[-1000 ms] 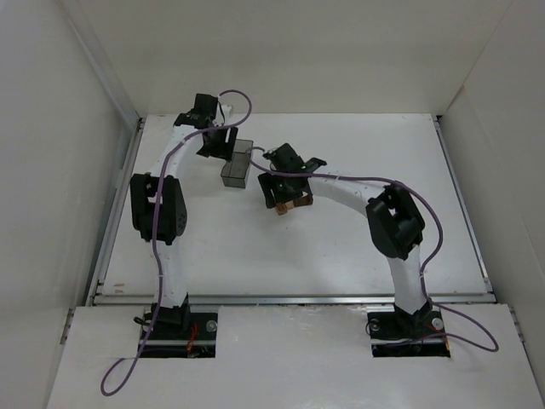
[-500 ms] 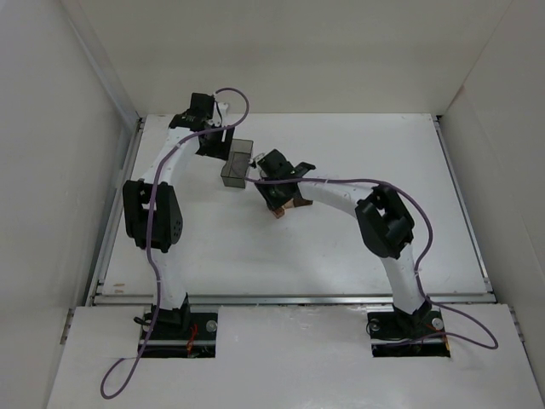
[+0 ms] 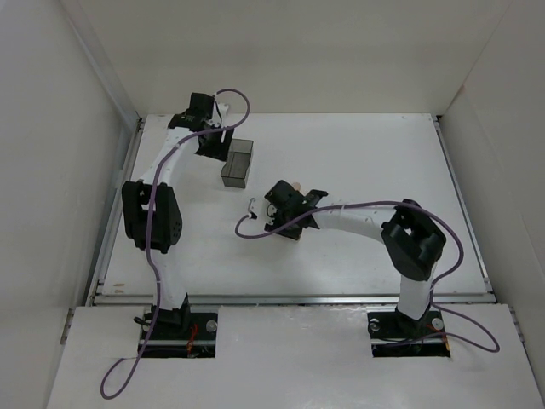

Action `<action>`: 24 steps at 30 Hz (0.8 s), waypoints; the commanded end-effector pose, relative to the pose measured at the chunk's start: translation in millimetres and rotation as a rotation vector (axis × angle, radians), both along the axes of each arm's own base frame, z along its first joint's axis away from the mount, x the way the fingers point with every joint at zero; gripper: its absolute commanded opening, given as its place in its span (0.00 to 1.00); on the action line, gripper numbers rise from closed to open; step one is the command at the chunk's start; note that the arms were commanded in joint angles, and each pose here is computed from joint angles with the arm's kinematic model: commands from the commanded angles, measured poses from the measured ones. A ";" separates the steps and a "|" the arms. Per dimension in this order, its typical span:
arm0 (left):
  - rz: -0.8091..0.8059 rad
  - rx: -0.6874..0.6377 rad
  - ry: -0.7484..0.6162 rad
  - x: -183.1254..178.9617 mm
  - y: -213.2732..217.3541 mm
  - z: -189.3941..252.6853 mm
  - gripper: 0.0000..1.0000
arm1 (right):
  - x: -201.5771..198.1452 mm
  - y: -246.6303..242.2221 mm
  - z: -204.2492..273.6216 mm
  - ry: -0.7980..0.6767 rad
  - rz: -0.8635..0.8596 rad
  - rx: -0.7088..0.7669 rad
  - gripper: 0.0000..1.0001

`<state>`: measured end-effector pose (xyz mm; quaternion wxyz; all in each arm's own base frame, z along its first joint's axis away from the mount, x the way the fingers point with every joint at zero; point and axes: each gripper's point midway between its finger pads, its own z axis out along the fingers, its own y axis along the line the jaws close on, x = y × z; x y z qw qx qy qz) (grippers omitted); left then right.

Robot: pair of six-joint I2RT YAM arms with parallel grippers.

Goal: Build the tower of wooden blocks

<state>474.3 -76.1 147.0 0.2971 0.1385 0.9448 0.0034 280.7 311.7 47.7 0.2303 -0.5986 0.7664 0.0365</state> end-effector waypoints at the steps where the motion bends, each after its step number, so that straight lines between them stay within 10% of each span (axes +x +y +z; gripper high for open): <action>1: -0.009 0.026 -0.053 -9.7 8.6 30.8 0.69 | -0.5 1.6 1.0 -0.053 0.242 -0.018 0.00; 11: -0.011 0.002 -0.068 -11.9 5.3 41.1 0.69 | 5.0 28.2 -22.9 0.025 0.354 0.030 0.01; 24: -0.010 -0.038 -0.040 -21.3 -0.5 29.7 0.69 | 13.5 29.1 -19.9 0.012 0.277 0.025 0.41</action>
